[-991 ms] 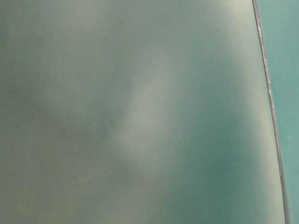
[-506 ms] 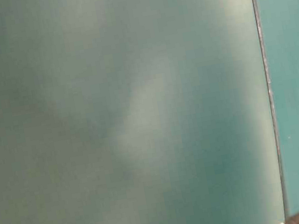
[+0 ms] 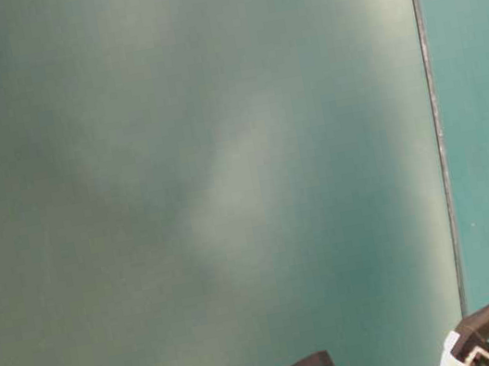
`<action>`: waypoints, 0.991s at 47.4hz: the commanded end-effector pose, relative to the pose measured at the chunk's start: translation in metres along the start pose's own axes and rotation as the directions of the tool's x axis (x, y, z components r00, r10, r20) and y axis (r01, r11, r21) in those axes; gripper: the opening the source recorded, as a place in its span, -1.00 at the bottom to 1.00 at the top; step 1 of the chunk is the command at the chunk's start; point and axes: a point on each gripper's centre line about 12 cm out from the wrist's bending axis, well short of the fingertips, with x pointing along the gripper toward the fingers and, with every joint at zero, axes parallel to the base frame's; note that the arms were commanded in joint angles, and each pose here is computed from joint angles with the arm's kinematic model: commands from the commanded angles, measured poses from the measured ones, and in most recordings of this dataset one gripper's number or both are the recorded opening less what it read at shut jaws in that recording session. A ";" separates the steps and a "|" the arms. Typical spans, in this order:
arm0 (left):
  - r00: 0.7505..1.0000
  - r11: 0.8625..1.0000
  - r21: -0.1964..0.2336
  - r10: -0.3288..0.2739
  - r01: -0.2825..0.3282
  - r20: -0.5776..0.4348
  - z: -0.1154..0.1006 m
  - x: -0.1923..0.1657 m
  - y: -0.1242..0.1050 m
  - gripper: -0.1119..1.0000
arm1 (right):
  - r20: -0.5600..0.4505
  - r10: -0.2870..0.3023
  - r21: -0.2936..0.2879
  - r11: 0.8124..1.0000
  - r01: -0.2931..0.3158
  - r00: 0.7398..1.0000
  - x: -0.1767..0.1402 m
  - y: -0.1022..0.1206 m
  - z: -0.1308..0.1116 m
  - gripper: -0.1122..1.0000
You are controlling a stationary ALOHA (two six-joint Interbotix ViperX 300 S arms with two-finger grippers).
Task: Move the cup to the right with left arm.
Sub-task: 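Position the open left gripper around the orange cup, then carry the orange cup rightward past the tape square and cube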
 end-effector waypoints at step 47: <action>0.991 1.000 0.018 -0.018 0.016 0.129 0.072 0.012 -0.007 0.36 | 0.015 -0.002 0.005 1.000 0.001 1.000 0.002 0.000 0.011 -0.81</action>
